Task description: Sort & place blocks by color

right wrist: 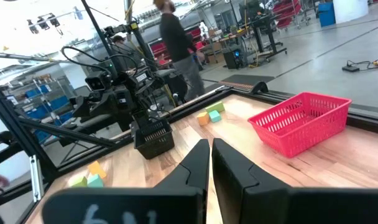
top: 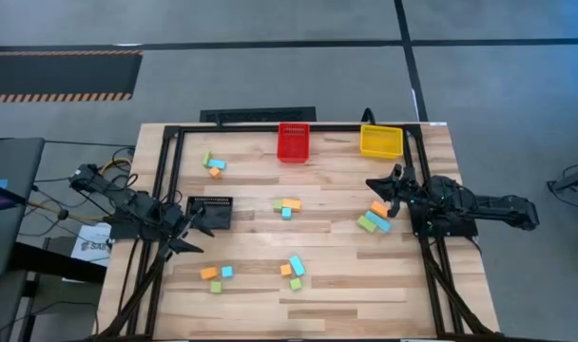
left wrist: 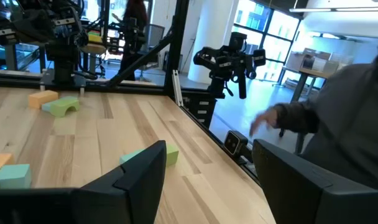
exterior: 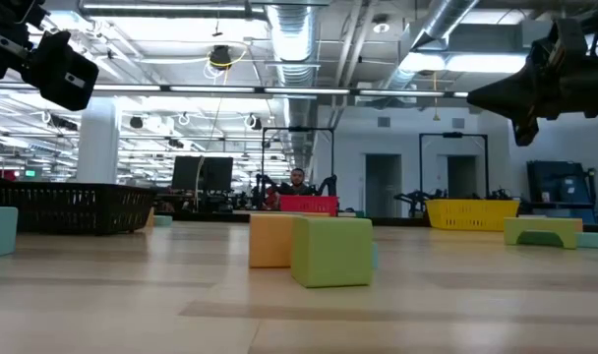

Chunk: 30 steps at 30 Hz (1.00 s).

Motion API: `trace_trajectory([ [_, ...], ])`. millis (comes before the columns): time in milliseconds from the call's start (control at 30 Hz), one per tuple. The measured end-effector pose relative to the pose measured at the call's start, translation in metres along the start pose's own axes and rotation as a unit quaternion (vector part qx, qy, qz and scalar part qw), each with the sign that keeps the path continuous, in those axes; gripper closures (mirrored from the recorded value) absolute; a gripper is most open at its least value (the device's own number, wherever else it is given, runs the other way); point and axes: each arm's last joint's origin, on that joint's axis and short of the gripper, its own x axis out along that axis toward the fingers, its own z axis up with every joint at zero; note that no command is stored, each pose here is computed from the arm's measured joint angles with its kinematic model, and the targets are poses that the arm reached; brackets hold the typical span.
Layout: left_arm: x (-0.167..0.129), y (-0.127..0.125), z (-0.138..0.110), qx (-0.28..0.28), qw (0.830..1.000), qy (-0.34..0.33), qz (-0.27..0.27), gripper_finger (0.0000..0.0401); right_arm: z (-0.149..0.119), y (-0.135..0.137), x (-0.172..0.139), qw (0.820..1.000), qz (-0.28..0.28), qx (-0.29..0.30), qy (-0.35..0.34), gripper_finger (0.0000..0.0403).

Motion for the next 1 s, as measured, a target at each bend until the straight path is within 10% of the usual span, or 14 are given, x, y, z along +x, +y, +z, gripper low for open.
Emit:
trace_trajectory([
  [567,0.000,0.000,0.000,0.003,1.000,-0.002,0.002,0.0174,0.000,0.000,0.000,1.000,0.000,0.000,0.000,0.0358],
  [1000,-0.005,0.008,0.021,-0.089,0.966,-0.157,0.185,0.0174,0.000,0.000,0.000,1.000,0.000,0.000,0.000,0.0358],
])
